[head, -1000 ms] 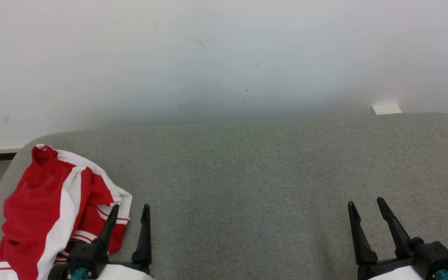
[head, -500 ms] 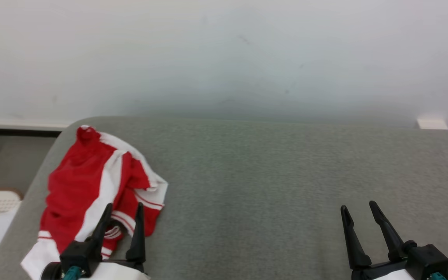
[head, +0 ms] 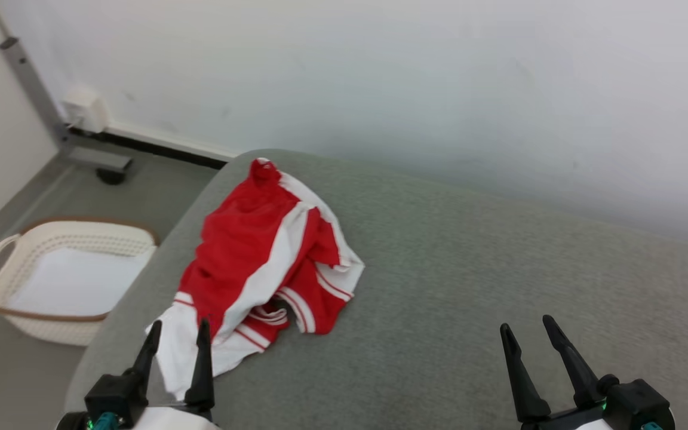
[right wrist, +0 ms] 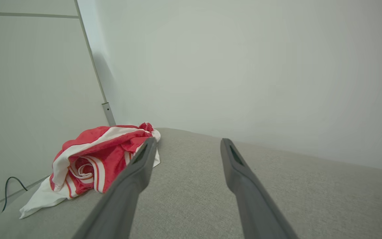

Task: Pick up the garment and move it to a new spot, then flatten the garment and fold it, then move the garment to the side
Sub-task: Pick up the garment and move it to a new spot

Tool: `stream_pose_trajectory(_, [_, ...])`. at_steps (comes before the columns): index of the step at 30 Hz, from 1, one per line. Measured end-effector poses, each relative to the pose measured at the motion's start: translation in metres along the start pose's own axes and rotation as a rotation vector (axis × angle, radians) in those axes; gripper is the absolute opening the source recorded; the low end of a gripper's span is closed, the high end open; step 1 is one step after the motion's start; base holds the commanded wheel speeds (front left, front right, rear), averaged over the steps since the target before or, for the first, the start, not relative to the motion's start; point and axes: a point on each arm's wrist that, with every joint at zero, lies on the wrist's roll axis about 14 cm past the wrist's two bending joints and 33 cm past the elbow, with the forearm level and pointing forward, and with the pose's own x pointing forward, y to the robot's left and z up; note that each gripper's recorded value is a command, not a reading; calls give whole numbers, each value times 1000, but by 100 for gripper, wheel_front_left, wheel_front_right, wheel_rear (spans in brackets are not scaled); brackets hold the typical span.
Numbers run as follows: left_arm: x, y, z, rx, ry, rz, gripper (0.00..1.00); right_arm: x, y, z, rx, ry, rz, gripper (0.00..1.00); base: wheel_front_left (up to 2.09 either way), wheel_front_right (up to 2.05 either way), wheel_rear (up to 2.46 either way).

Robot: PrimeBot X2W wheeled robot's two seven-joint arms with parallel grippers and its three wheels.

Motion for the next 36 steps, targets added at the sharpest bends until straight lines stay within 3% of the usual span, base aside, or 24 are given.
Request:
stream_pose_trajectory(8, [-24, 38, 0, 7, 7, 113, 100, 17, 36, -11, 17, 29, 116, 100, 0, 0, 0])
stream_pose_trajectory(18, [-23, 40, -2, -2, 12, 103, 100, 18, 40, -7, 20, 19, 125, 100, 0, 0, 0])
stream_pose_trajectory(24, [7, 29, 5, 3, 39, 25, 100, 15, 27, -5, 27, 12, 85, 100, 0, 0, 0])
stream_pose_trajectory(31, [66, 4, 45, 22, 36, -100, 100, 12, 8, 1, 26, -10, 31, 100, 0, 0, 0])
stream_pose_trajectory(36, [102, -17, 40, 23, 187, -177, 100, 3, -12, 6, 22, -22, -32, 100, 0, 0, 0])
